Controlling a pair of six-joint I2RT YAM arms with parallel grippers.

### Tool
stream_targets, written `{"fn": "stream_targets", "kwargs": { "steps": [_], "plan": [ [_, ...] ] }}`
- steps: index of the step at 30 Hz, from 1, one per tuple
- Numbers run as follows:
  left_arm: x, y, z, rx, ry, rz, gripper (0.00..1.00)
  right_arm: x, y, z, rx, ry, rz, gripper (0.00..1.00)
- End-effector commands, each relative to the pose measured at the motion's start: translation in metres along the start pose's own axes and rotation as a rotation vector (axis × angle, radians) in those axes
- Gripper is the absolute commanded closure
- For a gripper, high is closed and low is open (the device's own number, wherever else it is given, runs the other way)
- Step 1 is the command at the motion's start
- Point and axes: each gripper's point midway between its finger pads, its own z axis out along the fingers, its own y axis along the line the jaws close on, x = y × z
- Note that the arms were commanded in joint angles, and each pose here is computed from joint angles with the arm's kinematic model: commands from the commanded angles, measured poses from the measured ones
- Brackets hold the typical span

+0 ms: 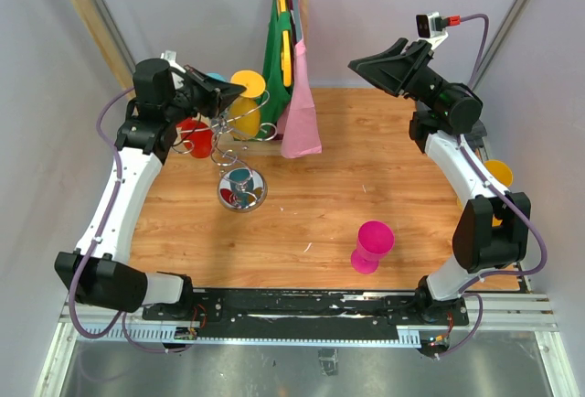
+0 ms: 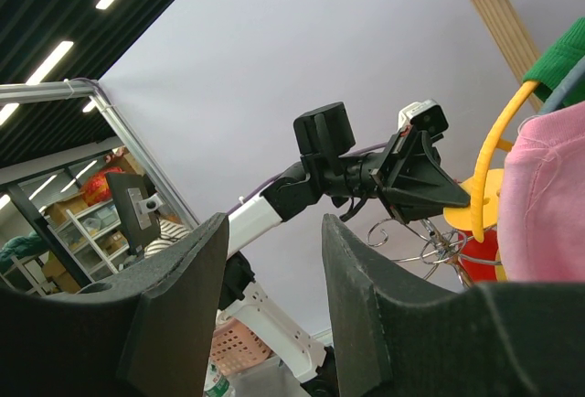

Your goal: Place the wine glass upside down on the wine glass rack

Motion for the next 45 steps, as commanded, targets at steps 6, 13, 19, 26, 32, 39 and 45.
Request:
{"fn": "stream_targets", "kwargs": {
  "steps": [6,13,19,26,32,39,45],
  "plan": [
    [0.013,-0.013,-0.011,0.044,0.052,0.062,1.0,-0.007,0.007,-0.008,-0.018,-0.013,-0.08,0.53],
    [0.018,-0.014,-0.009,0.05,0.087,0.083,1.0,-0.006,0.006,-0.009,-0.015,-0.015,-0.077,0.53],
    [0.02,-0.018,-0.008,0.057,0.103,0.097,1.0,-0.006,0.007,-0.009,-0.015,-0.015,-0.076,0.53],
    [0.024,-0.023,-0.003,0.068,0.135,0.112,1.0,-0.006,0.006,-0.008,-0.015,-0.016,-0.075,0.53],
    [0.031,-0.024,0.004,0.066,0.161,0.12,1.0,-0.006,0.005,-0.009,-0.014,-0.017,-0.073,0.53],
    [0.031,-0.024,0.013,0.054,0.151,0.118,1.0,-0.007,0.005,-0.008,-0.016,-0.015,-0.073,0.53],
    [0.027,-0.021,0.021,0.037,0.129,0.107,1.0,-0.007,0.004,-0.008,-0.014,-0.012,-0.074,0.53]
  ]
}}
